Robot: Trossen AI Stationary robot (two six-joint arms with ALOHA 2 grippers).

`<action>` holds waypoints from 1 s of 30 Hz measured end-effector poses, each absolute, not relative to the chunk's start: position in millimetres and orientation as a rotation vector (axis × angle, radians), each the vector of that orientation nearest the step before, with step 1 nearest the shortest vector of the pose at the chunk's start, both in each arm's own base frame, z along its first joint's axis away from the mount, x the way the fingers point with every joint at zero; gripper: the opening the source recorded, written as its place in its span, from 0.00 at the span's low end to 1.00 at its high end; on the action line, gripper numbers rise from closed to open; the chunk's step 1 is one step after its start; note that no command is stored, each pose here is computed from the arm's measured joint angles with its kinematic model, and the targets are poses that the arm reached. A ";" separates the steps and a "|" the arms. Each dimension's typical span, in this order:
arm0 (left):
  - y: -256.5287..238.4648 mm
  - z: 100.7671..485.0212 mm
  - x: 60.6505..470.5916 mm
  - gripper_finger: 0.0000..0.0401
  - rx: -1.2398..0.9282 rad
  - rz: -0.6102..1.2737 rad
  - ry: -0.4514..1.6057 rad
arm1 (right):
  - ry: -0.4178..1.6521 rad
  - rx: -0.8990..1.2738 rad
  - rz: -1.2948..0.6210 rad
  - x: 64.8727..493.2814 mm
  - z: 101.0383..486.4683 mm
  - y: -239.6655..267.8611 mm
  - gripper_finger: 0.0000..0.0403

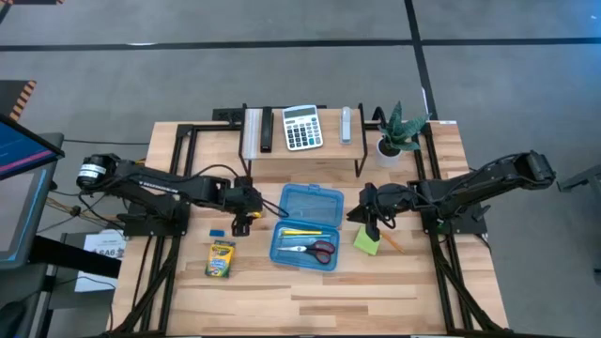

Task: Pack school essentials
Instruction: Put the yellow pen into the blue supply box

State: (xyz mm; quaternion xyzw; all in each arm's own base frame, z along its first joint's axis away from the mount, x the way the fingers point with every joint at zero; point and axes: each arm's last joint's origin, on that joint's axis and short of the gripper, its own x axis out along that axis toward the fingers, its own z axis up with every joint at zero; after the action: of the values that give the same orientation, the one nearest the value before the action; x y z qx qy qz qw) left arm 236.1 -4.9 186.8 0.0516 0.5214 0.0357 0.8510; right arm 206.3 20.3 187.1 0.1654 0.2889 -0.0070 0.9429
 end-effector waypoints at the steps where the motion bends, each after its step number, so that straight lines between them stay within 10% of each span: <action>1: -4.4 182.8 238.3 0.53 0.123 0.069 1.112 | 0.588 0.337 -0.014 206.4 187.2 20.3 0.22; 19: 21.1 127.5 252.4 0.51 0.116 0.005 1.361 | 0.589 0.336 -0.018 206.3 187.0 20.2 0.22; 30: 24.4 124.3 251.3 0.12 0.071 -0.070 1.371 | 0.589 0.335 -0.018 206.3 186.9 20.1 0.22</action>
State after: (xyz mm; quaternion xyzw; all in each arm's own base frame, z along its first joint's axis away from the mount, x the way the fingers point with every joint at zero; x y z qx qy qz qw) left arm 251.3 24.4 124.3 0.0326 0.6326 -0.0323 0.7731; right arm 206.3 20.1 186.9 0.1645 0.2888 -0.0089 0.9431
